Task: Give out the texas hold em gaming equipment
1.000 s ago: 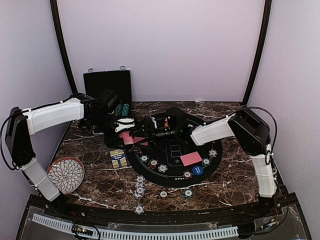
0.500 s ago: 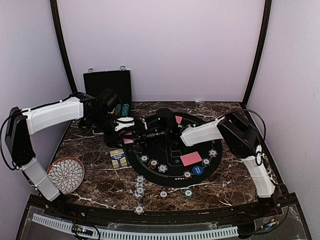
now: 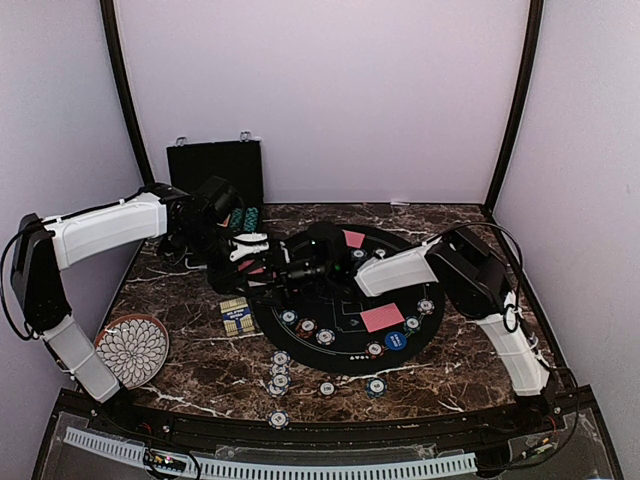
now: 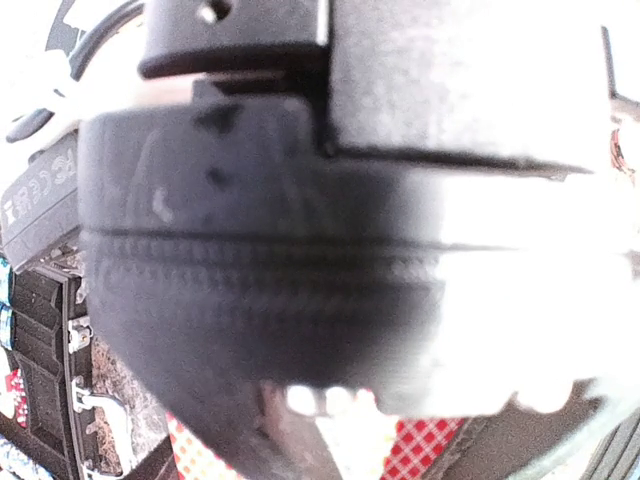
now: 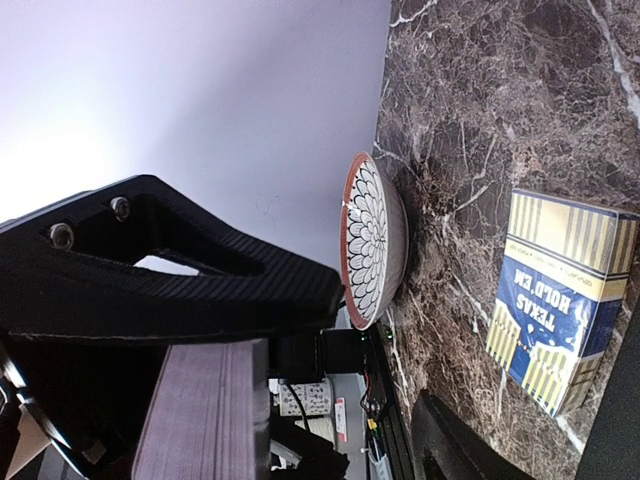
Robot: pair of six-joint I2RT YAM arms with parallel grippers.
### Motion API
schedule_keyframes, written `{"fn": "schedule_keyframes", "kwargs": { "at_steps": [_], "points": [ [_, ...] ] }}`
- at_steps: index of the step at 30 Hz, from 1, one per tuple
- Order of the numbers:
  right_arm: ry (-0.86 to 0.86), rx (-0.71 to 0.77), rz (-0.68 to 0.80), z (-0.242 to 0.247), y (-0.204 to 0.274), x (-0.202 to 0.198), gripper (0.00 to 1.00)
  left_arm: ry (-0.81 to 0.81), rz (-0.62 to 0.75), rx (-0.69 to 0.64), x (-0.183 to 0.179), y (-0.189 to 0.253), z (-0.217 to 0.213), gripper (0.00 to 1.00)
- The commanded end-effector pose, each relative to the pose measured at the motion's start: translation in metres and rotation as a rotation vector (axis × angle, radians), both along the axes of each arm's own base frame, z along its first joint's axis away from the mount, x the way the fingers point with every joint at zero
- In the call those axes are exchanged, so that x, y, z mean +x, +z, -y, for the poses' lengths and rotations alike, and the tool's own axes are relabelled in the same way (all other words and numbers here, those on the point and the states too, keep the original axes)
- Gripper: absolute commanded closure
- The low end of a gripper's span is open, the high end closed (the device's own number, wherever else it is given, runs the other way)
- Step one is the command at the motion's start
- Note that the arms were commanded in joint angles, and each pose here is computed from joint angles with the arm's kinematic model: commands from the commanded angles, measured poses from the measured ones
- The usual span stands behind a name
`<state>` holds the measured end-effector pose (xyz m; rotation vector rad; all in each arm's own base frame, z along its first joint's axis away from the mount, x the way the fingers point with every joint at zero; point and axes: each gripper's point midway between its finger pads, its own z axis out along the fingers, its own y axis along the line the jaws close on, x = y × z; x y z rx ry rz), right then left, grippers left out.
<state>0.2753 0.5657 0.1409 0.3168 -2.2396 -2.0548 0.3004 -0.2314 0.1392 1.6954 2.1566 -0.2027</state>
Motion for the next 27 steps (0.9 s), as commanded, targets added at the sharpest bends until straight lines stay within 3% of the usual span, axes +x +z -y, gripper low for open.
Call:
{"fn": "schedule_keyframes", "kwargs": {
  "at_steps": [1, 27],
  "points": [
    [-0.061, -0.008, 0.008, 0.008, -0.008, 0.014, 0.34, -0.013, 0.017, -0.037, -0.002, 0.018, 0.005, 1.0],
    [-0.121, -0.056, 0.042, 0.055, -0.006, 0.027, 0.47, -0.016, 0.023, -0.033, -0.002, 0.017, 0.004, 1.0]
  ]
}}
